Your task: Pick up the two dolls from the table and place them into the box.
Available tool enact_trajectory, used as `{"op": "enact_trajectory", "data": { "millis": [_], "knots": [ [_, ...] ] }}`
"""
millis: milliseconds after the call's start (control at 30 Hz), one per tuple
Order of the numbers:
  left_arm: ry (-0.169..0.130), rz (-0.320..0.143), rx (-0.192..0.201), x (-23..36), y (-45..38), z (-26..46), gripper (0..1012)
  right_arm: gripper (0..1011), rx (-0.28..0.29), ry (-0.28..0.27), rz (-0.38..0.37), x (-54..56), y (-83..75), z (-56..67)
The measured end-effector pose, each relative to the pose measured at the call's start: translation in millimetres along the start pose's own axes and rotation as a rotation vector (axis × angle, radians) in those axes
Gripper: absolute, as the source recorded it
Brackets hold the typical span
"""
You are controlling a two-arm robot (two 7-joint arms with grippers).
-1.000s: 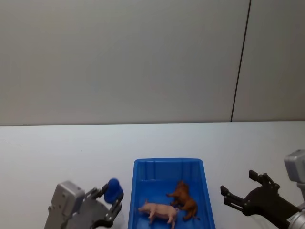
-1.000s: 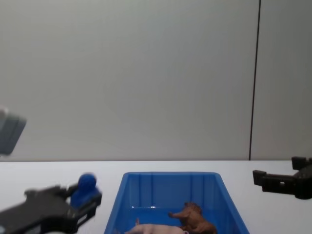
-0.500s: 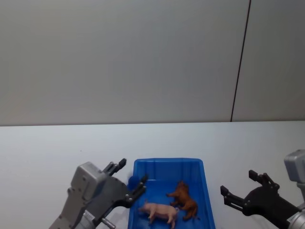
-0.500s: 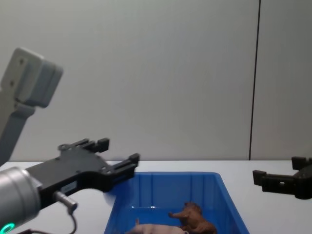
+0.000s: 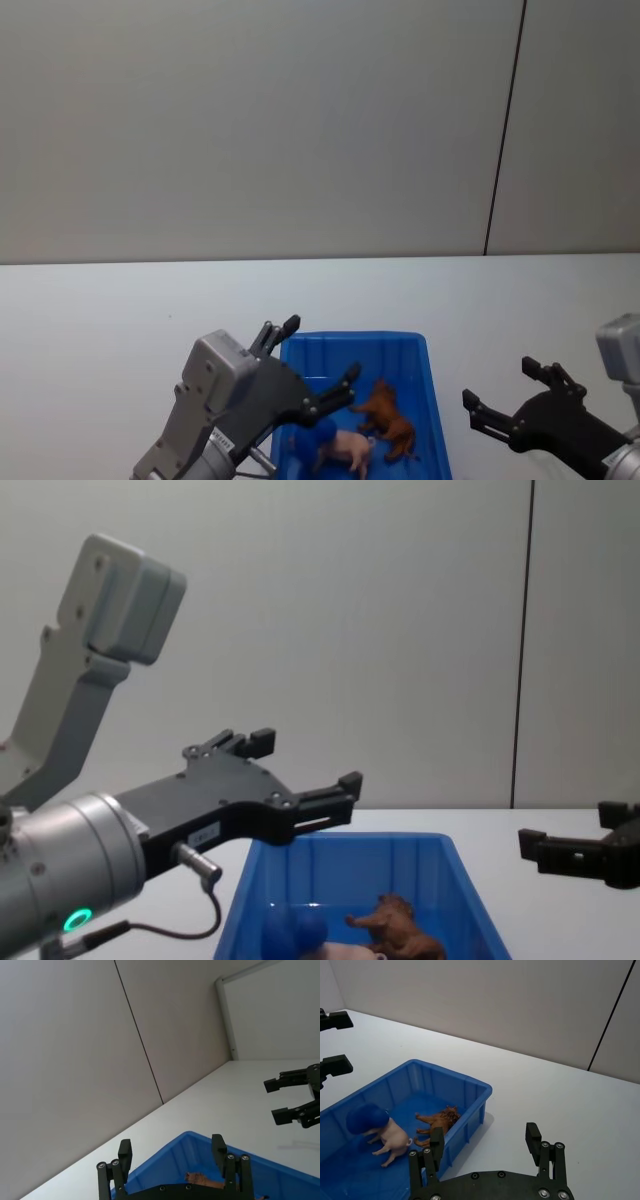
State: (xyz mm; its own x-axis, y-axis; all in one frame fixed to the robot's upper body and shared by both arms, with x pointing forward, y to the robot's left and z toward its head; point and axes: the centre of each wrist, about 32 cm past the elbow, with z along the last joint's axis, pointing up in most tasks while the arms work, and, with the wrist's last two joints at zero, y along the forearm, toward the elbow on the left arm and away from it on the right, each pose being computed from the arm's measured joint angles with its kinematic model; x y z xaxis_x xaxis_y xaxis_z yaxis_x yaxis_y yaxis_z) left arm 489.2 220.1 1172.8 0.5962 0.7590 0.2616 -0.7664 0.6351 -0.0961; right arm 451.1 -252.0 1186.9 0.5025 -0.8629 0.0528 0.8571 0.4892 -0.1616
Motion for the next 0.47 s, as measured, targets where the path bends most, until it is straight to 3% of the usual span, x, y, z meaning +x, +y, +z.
{"op": "enact_trajectory", "data": {
  "millis": [467],
  "knots": [
    [0.009, -0.025, -0.047, -0.8, -6.8, 3.2, 1002, 1001, 0.000, 0.000, 0.000, 0.0, 0.0, 0.0]
  ]
}}
